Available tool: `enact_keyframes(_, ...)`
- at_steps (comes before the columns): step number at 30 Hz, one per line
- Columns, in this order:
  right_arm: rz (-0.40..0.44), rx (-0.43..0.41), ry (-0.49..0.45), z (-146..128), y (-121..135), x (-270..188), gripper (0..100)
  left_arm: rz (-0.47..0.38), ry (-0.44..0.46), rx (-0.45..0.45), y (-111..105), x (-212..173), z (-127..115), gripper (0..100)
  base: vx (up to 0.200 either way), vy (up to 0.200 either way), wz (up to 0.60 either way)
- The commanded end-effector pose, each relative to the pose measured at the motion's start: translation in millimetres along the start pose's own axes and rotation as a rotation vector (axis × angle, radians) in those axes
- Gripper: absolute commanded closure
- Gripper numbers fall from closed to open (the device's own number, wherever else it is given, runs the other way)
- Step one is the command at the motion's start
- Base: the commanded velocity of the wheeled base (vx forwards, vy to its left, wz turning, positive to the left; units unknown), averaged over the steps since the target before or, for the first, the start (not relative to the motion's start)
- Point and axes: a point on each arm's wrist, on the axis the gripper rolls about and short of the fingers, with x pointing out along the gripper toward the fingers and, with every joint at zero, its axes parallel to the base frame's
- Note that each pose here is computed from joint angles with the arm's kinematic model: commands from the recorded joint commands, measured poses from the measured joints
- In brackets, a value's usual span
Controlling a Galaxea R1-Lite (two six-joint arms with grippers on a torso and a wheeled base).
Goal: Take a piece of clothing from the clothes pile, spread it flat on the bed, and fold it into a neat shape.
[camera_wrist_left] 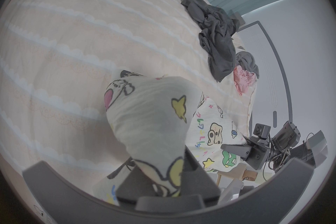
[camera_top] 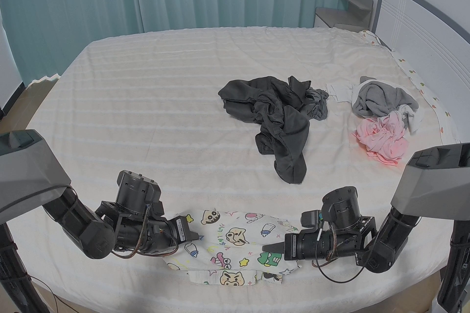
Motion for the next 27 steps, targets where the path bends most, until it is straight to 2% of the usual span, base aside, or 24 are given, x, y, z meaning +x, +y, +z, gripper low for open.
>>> enact_keyframes(1, -0.023, 0.015, 0.031, -7, -7, 4, 100, 0.051, 0.028, -0.016, 10, 7, -8, 100, 0.000, 0.000, 0.00)
enact_keyframes(3, -0.029, 0.013, 0.042, -10, -10, 5, 100, 0.082, 0.036, -0.024, 16, 10, -12, 100, 0.000, 0.000, 0.00)
enact_keyframes(4, -0.032, 0.011, 0.046, -11, -10, 5, 0, 0.090, 0.040, -0.026, 17, 11, -13, 0, 0.000, 0.000, 0.00)
enact_keyframes(10, -0.047, -0.001, 0.072, -16, -9, 2, 0, 0.116, 0.055, -0.039, 23, 12, -17, 0, 0.000, 0.000, 0.00)
enact_keyframes(16, -0.149, -0.012, 0.034, -18, -10, 0, 0, 0.173, 0.062, -0.042, 31, 7, -26, 0, 0.000, 0.000, 0.00)
enact_keyframes(20, -0.199, -0.017, 0.042, -20, -12, -2, 0, 0.217, 0.071, -0.044, 37, 8, -32, 0, 0.000, 0.000, 0.00)
enact_keyframes(23, -0.331, -0.057, 0.068, -24, -15, -5, 0, 0.284, 0.067, -0.020, 43, 9, -38, 0, 0.000, 0.000, 0.00)
enact_keyframes(25, -0.412, -0.091, 0.087, -26, -15, -4, 0, 0.295, 0.064, -0.002, 43, 7, -39, 0, 0.000, 0.000, 0.00)
enact_keyframes(26, -0.418, -0.095, 0.087, -26, -15, -4, 0, 0.296, 0.062, -0.002, 44, 7, -39, 0, 0.000, 0.000, 0.00)
enact_keyframes(27, -0.485, -0.117, 0.096, -27, -16, -2, 0, 0.296, 0.059, 0.001, 43, 7, -38, 0, 0.000, 0.000, 0.00)
